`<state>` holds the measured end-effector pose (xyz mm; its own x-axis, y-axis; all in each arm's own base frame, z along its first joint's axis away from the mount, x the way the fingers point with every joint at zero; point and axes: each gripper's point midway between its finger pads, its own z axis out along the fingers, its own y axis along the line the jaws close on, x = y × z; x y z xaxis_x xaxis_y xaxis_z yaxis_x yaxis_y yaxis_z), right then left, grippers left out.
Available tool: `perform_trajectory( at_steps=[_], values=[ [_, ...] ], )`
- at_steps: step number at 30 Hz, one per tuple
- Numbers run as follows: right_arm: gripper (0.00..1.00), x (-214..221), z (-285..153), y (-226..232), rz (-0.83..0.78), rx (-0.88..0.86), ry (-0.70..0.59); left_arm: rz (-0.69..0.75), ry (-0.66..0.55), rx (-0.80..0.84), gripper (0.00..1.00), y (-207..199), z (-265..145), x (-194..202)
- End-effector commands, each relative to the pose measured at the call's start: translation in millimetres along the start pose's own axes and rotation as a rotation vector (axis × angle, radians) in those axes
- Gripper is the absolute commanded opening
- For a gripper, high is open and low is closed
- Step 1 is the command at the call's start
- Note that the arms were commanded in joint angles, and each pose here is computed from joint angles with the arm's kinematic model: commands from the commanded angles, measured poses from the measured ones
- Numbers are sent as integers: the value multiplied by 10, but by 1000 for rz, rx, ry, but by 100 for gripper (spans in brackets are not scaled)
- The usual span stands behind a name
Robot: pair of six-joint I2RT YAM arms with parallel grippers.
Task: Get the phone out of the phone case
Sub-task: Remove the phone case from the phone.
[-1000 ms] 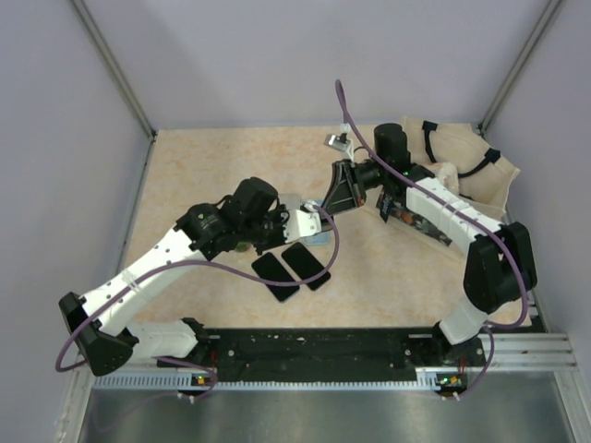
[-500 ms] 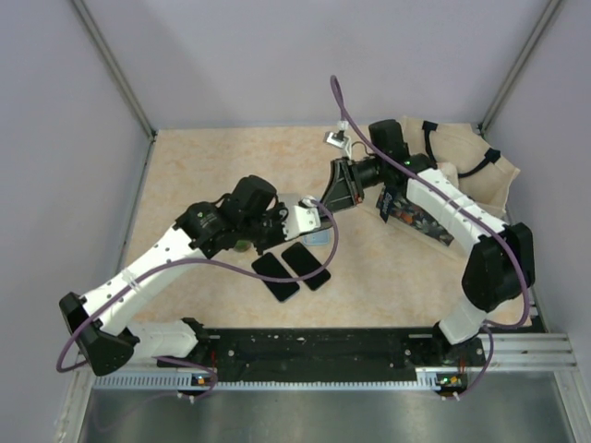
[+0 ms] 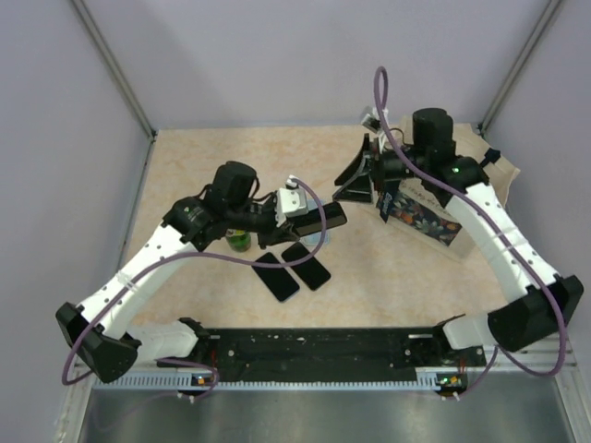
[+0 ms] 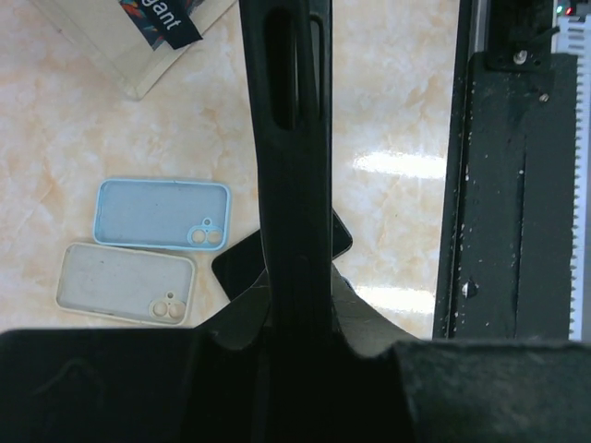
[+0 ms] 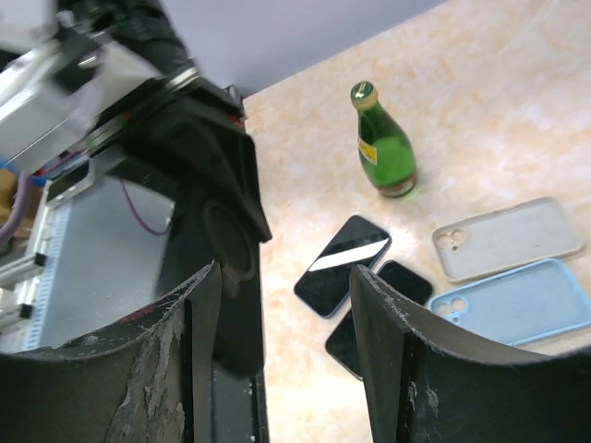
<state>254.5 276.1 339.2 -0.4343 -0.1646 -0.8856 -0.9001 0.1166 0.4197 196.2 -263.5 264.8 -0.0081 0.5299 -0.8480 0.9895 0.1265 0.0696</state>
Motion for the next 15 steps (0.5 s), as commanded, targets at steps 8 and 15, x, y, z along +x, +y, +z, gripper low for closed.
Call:
perform_trajectory(
  at_steps=[8,15],
  values=[
    [67,-124,-454,429,-310,138,-48,-81,-306,81,0,37,-446,-558],
    [84,-48,-390,432,-323,70,-12,-125,-352,134,0,16,-491,-661]
  ],
)
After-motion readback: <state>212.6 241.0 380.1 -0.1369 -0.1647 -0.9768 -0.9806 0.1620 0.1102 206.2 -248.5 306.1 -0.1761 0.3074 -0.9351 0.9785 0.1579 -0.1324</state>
